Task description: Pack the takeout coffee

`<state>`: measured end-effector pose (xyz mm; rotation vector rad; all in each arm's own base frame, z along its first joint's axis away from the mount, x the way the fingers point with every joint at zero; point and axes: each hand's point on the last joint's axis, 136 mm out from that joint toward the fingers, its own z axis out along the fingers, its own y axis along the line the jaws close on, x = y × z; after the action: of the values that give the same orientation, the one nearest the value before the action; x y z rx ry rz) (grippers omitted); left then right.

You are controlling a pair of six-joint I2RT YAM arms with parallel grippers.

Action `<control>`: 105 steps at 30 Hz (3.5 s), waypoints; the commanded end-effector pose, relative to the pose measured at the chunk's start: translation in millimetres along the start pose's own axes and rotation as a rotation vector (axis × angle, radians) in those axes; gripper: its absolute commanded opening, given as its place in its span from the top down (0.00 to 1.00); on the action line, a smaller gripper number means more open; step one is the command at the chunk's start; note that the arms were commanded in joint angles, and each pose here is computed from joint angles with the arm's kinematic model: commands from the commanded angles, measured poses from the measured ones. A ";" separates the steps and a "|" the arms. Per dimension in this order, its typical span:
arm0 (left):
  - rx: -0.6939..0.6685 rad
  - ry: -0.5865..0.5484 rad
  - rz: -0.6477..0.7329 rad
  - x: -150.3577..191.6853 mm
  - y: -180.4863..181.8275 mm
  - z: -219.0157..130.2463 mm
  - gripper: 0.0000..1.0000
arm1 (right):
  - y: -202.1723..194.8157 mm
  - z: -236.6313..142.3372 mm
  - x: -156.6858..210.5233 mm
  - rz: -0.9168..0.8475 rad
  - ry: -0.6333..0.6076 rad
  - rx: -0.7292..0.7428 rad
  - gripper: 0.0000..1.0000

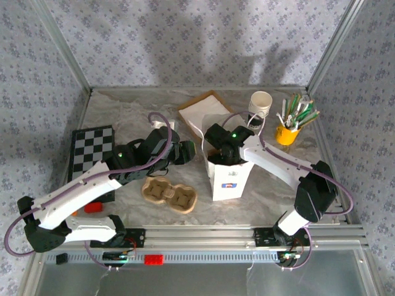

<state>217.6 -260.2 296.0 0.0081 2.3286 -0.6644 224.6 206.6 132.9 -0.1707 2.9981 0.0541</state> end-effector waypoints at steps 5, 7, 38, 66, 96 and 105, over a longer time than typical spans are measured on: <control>0.001 -0.003 0.016 -1.6 -0.6 0.1 0.41 | -7.3 -8.4 -2.3 0.009 -0.007 0.036 0.00; 0.000 -0.002 0.018 -1.3 -0.5 0.6 0.41 | -6.2 -9.7 -2.5 0.007 -0.011 0.032 0.00; 0.004 0.002 0.022 -1.3 -2.9 3.5 0.40 | -5.0 -25.4 -5.9 0.013 -0.043 0.026 0.00; -0.002 0.005 0.022 -0.1 -1.0 5.6 0.41 | -4.0 -44.3 -9.4 0.013 -0.083 0.022 0.00; -0.003 0.005 0.024 0.0 -1.0 6.0 0.41 | 2.9 -93.2 -18.4 0.006 -0.150 -0.026 0.00; -0.003 0.006 0.022 0.3 -1.1 6.7 0.41 | 4.5 -117.7 -19.8 0.006 -0.185 -0.064 0.06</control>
<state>218.5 -263.7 290.5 0.0237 2.3437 -0.6512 234.5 215.6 235.7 -0.1701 2.8314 0.1498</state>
